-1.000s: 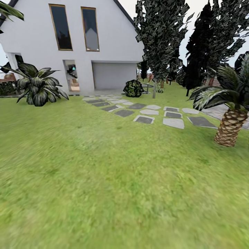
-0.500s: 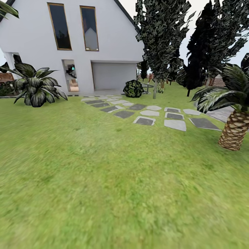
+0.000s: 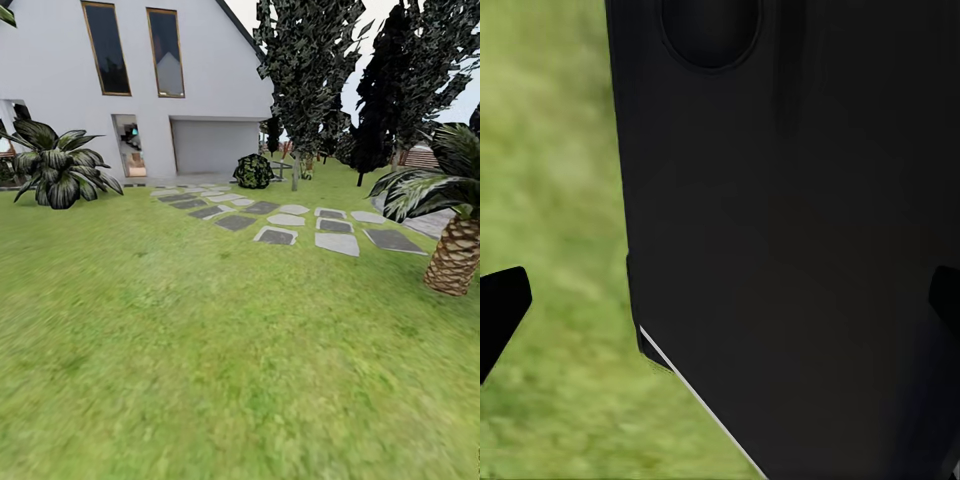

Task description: Take the three Easter eggs out of the wicker basket on the lawn in the garden, then place them on the lawn next to a single tree (choose any tree) so that all three eggs are next to the same tree and none are left in the basket.

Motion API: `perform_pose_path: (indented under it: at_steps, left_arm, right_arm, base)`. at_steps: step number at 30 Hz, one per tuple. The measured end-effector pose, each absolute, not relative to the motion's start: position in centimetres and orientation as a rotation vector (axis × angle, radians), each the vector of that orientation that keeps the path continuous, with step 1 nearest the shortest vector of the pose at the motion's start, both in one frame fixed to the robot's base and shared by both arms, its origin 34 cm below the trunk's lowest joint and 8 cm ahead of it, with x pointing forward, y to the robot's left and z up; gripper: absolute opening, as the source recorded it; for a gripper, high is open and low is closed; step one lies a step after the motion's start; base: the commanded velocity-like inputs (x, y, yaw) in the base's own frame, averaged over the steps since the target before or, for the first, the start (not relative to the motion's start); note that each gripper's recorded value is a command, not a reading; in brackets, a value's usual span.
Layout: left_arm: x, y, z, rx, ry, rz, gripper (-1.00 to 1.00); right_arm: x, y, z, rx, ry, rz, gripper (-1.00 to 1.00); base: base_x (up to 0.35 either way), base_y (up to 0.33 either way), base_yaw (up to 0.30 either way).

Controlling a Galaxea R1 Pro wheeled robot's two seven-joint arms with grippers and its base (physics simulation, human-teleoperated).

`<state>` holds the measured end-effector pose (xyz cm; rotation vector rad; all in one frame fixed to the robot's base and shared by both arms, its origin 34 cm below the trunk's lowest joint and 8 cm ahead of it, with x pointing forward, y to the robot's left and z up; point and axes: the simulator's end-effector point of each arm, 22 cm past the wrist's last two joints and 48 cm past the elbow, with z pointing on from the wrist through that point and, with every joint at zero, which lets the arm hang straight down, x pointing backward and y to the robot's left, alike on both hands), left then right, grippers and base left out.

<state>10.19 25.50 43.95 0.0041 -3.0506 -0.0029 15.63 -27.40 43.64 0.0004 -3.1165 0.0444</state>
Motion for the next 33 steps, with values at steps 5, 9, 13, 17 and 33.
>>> perform_pose_path:
  at_steps: [5, 9, 13, 17, 33]
  left_arm:
    - [10.18, 25.51, 43.96, 0.004, -3.051, -0.003, 1.00]
    - [10.18, 25.50, 43.96, 0.004, -3.051, -0.003, 1.00]
    - [10.18, 25.50, 43.96, 0.004, -3.051, -0.003, 1.00]
    - [10.18, 25.50, 43.96, 0.004, -3.051, -0.003, 1.00]
    - [10.19, 25.51, 43.95, 0.004, -3.051, -0.004, 1.00]
  right_arm:
    - [15.64, -27.40, 43.64, -0.004, -3.117, 0.045, 1.00]
    - [15.64, -27.40, 43.64, -0.004, -3.117, 0.045, 1.00]
    - [15.64, -27.40, 43.64, -0.004, -3.117, 0.045, 1.00]
    - [15.64, -27.40, 43.64, -0.004, -3.117, 0.045, 1.00]
    - [15.63, -27.41, 43.64, -0.006, -3.117, 0.045, 1.00]
  base:
    - [0.342, 0.000, -0.063]
    - [0.342, 0.000, -0.006]
    - [0.342, 0.000, -0.001]
    - [0.342, 0.000, 0.000]
    - [0.342, 0.000, -0.135]
